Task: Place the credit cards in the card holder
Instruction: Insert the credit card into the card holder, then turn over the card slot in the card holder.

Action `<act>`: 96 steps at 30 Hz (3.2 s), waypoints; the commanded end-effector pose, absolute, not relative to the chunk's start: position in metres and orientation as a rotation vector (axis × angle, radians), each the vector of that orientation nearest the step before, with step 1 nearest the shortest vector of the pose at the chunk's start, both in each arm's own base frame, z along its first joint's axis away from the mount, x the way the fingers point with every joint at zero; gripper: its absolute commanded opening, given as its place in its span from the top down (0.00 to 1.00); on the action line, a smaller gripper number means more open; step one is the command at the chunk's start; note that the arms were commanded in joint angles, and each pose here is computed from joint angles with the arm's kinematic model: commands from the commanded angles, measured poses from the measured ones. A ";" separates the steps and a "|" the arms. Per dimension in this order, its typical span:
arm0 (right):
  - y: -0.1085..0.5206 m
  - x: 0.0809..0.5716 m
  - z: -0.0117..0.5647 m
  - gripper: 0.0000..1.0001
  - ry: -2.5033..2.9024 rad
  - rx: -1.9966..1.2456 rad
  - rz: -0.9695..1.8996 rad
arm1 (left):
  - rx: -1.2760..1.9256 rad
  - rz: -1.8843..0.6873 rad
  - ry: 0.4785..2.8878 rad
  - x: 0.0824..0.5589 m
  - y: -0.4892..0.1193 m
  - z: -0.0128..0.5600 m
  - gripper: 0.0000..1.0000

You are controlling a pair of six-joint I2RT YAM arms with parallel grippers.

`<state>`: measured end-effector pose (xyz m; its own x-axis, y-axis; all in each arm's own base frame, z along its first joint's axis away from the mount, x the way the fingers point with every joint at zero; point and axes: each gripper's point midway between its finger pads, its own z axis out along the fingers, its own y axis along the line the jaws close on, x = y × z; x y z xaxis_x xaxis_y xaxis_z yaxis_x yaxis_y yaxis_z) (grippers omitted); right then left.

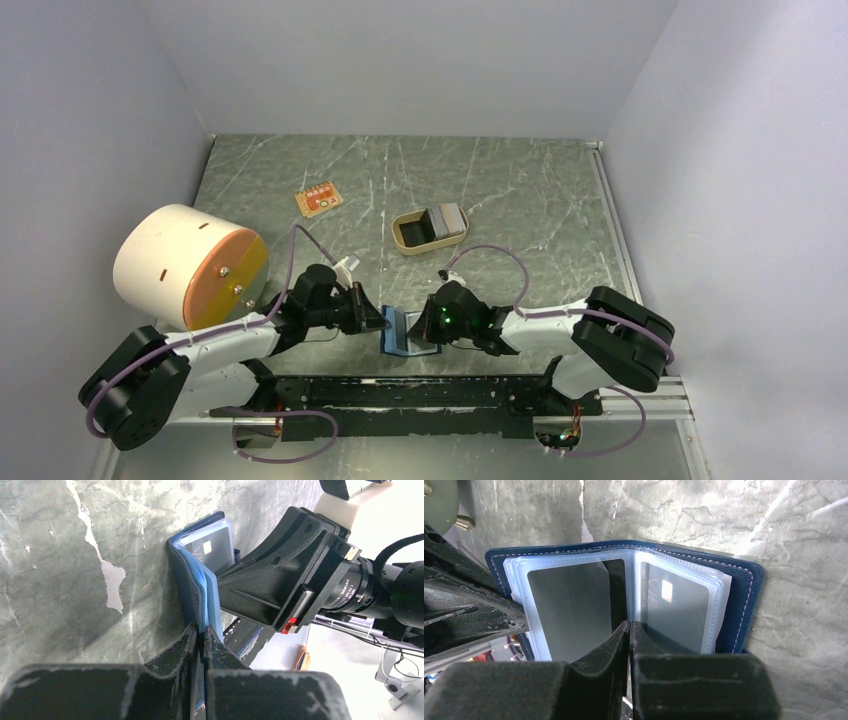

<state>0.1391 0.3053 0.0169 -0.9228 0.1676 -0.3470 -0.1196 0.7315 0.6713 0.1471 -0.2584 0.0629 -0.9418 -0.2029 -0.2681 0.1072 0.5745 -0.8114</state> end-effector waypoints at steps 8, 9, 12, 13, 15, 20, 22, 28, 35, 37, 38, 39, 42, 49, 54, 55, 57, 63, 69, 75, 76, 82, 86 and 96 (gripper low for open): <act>0.283 0.144 -0.001 0.88 2.589 0.019 0.818 | 0.014 -1.425 2.438 0.152 -0.282 0.075 0.91; 0.281 0.144 0.000 0.87 2.585 0.019 0.813 | 0.010 -1.414 2.447 0.153 -0.282 0.072 0.91; 0.277 0.144 0.003 0.85 2.574 0.019 0.804 | 0.008 -1.413 2.447 0.156 -0.285 0.069 0.91; 0.276 0.145 0.004 0.85 2.569 0.022 0.797 | 0.003 -1.405 2.454 0.158 -0.286 0.067 0.91; 0.272 0.147 0.005 0.84 2.558 0.026 0.781 | 0.002 -1.389 2.474 0.160 -0.287 0.061 0.91; 0.271 0.147 -0.002 0.84 2.565 0.026 0.795 | 0.019 -1.412 2.492 0.157 -0.293 0.054 0.91; 0.271 0.149 -0.004 0.85 2.557 0.028 0.791 | 0.025 -1.424 2.492 0.156 -0.296 0.056 0.91; 0.272 0.150 -0.003 0.86 2.551 0.007 0.790 | 0.060 -1.418 2.505 0.153 -0.304 0.055 0.80; 0.260 0.154 0.010 0.77 2.519 0.030 0.738 | 0.020 -1.335 2.564 0.154 -0.300 0.040 0.91; 0.257 0.156 0.017 0.74 2.495 0.034 0.743 | 0.035 -1.325 2.568 0.153 -0.302 0.040 0.91; 0.255 0.156 0.017 0.73 2.488 0.041 0.743 | 0.043 -1.318 2.569 0.153 -0.303 0.040 0.91; 0.253 0.157 0.017 0.73 2.483 0.048 0.738 | 0.051 -1.304 2.574 0.154 -0.305 0.040 0.91; 0.249 0.159 0.018 0.73 2.475 0.050 0.723 | 0.063 -1.270 2.593 0.155 -0.309 0.037 0.91; 0.238 0.163 0.042 0.78 2.412 0.050 0.708 | 0.048 -1.170 2.649 0.156 -0.303 0.037 0.91; 0.240 0.157 0.054 0.78 2.416 0.029 0.751 | 0.007 -1.050 2.711 0.151 -0.284 0.036 0.91; 0.237 0.158 0.053 0.78 2.420 0.032 0.729 | 0.009 -1.015 2.720 0.151 -0.281 0.037 0.91; 0.231 0.159 0.048 0.80 2.424 0.034 0.693 | 0.009 -0.977 2.728 0.152 -0.277 0.041 0.91; 0.236 0.157 0.027 0.83 2.453 0.021 0.690 | 0.033 -1.119 2.635 0.154 -0.289 0.077 0.91; 0.242 0.156 0.010 0.85 2.491 0.016 0.682 | 0.070 -1.382 2.566 0.143 -0.312 0.082 0.91; 0.239 0.158 0.014 0.83 2.472 0.030 0.677 | 0.080 -1.412 2.591 0.142 -0.318 0.063 0.91; 0.238 0.158 0.013 0.82 2.472 0.031 0.672 | 0.083 -1.427 2.587 0.142 -0.320 0.063 0.91; 0.226 0.164 0.020 0.77 2.468 0.063 0.584 | 0.064 -1.325 2.639 0.146 -0.314 0.049 0.91; 0.211 0.170 0.037 0.68 2.424 0.103 0.540 | 0.046 -1.225 2.642 0.150 -0.304 0.050 0.91; 0.226 0.168 0.049 0.75 2.428 0.045 0.648 | 0.029 -1.101 2.586 0.161 -0.288 0.085 0.91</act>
<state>0.1734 0.2166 0.0545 -0.7809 0.2212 -0.5841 -0.0872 0.8874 0.4526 0.1525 -0.2943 0.0661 -0.9650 -0.0948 -0.2445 0.1200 0.6693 -0.7332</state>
